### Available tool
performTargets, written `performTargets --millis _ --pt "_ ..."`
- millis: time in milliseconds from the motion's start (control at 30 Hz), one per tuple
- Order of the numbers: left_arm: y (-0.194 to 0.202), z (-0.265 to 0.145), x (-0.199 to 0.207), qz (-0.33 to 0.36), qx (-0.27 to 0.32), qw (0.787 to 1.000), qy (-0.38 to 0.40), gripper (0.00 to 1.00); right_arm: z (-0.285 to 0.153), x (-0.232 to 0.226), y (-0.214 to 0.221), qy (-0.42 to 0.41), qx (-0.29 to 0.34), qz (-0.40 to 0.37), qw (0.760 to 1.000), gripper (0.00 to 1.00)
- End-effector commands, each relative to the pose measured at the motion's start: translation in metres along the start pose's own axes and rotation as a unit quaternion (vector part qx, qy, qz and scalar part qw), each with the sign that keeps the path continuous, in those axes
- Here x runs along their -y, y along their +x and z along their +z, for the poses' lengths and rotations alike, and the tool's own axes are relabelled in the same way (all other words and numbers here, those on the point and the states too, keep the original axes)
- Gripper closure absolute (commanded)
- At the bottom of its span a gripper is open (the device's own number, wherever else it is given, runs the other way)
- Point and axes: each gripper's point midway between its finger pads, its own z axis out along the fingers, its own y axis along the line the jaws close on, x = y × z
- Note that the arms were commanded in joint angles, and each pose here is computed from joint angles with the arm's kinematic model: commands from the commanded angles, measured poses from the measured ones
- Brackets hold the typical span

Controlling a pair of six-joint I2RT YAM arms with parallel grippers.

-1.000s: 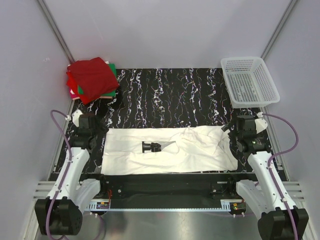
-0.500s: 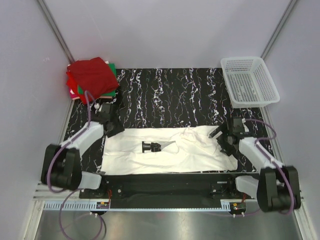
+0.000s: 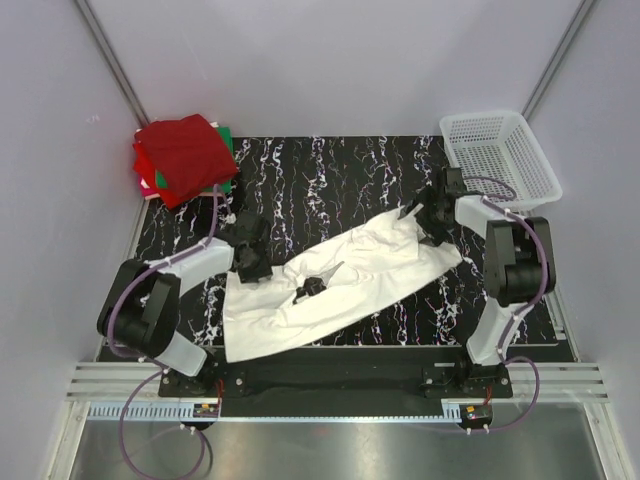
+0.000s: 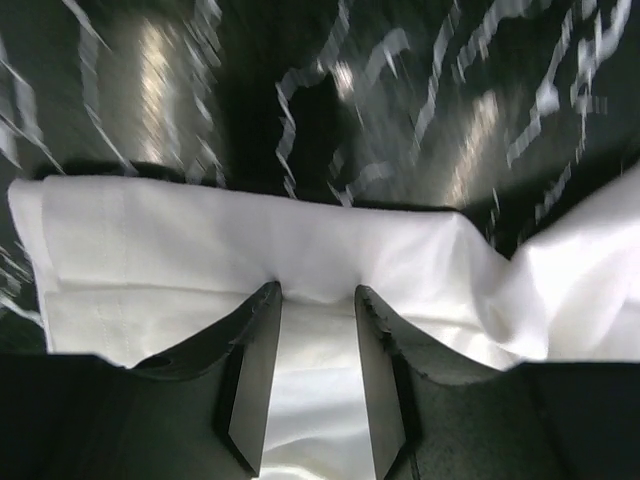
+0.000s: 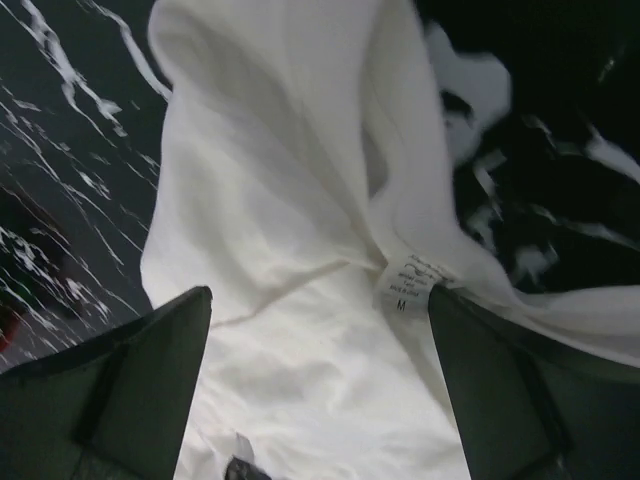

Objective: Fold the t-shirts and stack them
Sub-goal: Fold the tshirt

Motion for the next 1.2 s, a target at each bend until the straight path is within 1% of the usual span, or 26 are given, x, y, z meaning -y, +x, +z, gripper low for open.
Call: performTargets --millis 0,33,67,167,200,267,300,333,400,433,467,500,533,600,633,667,767,800,833,900,933,1000,1033,1100,1133,1167 --pt "0.058 -0.014 0.005 -0.014 -0.063 0.998 0.009 0.59 0.024 -0.049 -0.023 -0.053 0.002 -0.023 0.998 0.05" --pt "0.062 -0.022 0.01 -0.019 -0.054 0.998 0.023 0.59 0.043 -0.051 -0.019 -0.051 -0.014 -0.025 0.998 0.07" --pt "0.083 -0.025 0.016 -0.028 -0.073 0.996 0.033 0.59 0.043 -0.077 -0.031 -0.078 -0.007 -0.031 0.996 0.08" --pt "0.116 -0.041 0.027 -0.02 -0.077 0.995 0.061 0.59 0.073 -0.107 -0.014 -0.098 -0.044 -0.046 0.993 0.09" --pt "0.124 -0.045 0.031 -0.04 -0.081 0.994 0.065 0.58 0.068 -0.139 -0.024 -0.129 -0.031 -0.058 0.989 0.09" --pt "0.148 -0.056 0.037 -0.032 -0.092 0.991 0.09 0.58 0.094 -0.152 -0.008 -0.128 -0.051 -0.071 0.988 0.1" --pt "0.156 -0.061 0.044 -0.057 -0.101 0.988 0.102 0.58 0.087 -0.184 -0.018 -0.16 -0.038 -0.081 0.983 0.1" --pt "0.162 -0.072 0.054 -0.063 -0.101 0.984 0.134 0.58 0.111 -0.183 -0.011 -0.154 -0.051 -0.083 0.983 0.1" --pt "0.189 -0.087 0.079 -0.074 -0.122 0.971 0.192 0.56 0.106 -0.225 -0.017 -0.191 -0.039 -0.098 0.976 0.11" --pt "0.2 -0.094 0.087 -0.075 -0.134 0.963 0.22 0.55 0.132 -0.217 -0.005 -0.179 -0.063 -0.097 0.977 0.11" --pt "0.219 -0.107 0.099 -0.057 -0.152 0.954 0.252 0.55 0.116 -0.252 -0.019 -0.22 -0.041 -0.106 0.969 0.12" --pt "0.223 -0.121 0.118 -0.076 -0.161 0.94 0.29 0.55 0.12 -0.262 -0.016 -0.23 -0.043 -0.107 0.966 0.12" --pt "0.229 -0.124 0.123 -0.074 -0.16 0.939 0.294 0.55 0.143 -0.258 -0.007 -0.232 -0.061 -0.106 0.965 0.13" --pt "0.245 -0.15 0.142 -0.042 -0.164 0.937 0.306 0.55 0.137 -0.296 -0.013 -0.306 -0.038 -0.115 0.944 0.14" --pt "0.246 -0.145 0.135 -0.036 -0.162 0.943 0.29 0.55 0.136 -0.298 -0.011 -0.312 -0.046 -0.111 0.942 0.13" --pt "0.244 -0.161 0.152 -0.021 -0.148 0.943 0.299 0.55 0.125 -0.319 -0.018 -0.365 -0.023 -0.12 0.923 0.12" --pt "0.232 -0.175 0.161 0.036 -0.092 0.959 0.265 0.56 0.109 -0.342 -0.013 -0.448 -0.012 -0.158 0.88 0.05" --pt "0.228 -0.171 0.15 0.057 -0.078 0.968 0.233 0.56 0.101 -0.346 -0.011 -0.463 -0.009 -0.183 0.867 0.03" --pt "0.22 -0.176 0.155 0.059 -0.059 0.97 0.229 0.56 0.078 -0.356 -0.01 -0.493 -0.007 -0.211 0.844 0.02" --pt "0.211 -0.176 0.147 0.069 -0.037 0.974 0.213 0.56 0.06 -0.357 -0.009 -0.503 -0.003 -0.249 0.828 0.01" --pt "0.205 -0.184 0.147 0.069 -0.03 0.972 0.221 0.56 0.018 -0.372 -0.02 -0.52 0.022 -0.263 0.812 0.0" --pt "0.192 -0.187 0.134 0.077 -0.004 0.976 0.205 0.52 0.008 -0.364 -0.027 -0.497 0.04 -0.277 0.821 0.0" --pt "0.176 -0.196 0.131 0.066 0.026 0.975 0.21 0.49 -0.035 -0.373 -0.04 -0.498 0.075 -0.281 0.817 0.0" --pt "0.156 -0.196 0.116 0.067 0.057 0.978 0.189 0.41 -0.038 -0.355 -0.043 -0.463 0.075 -0.277 0.839 0.0" --pt "0.145 -0.198 0.111 0.061 0.072 0.977 0.189 0.4 -0.07 -0.354 -0.05 -0.454 0.093 -0.276 0.842 0.0" --pt "0.13 -0.194 0.104 0.054 0.084 0.979 0.176 0.4 -0.06 -0.335 -0.043 -0.426 0.078 -0.27 0.86 0.0"
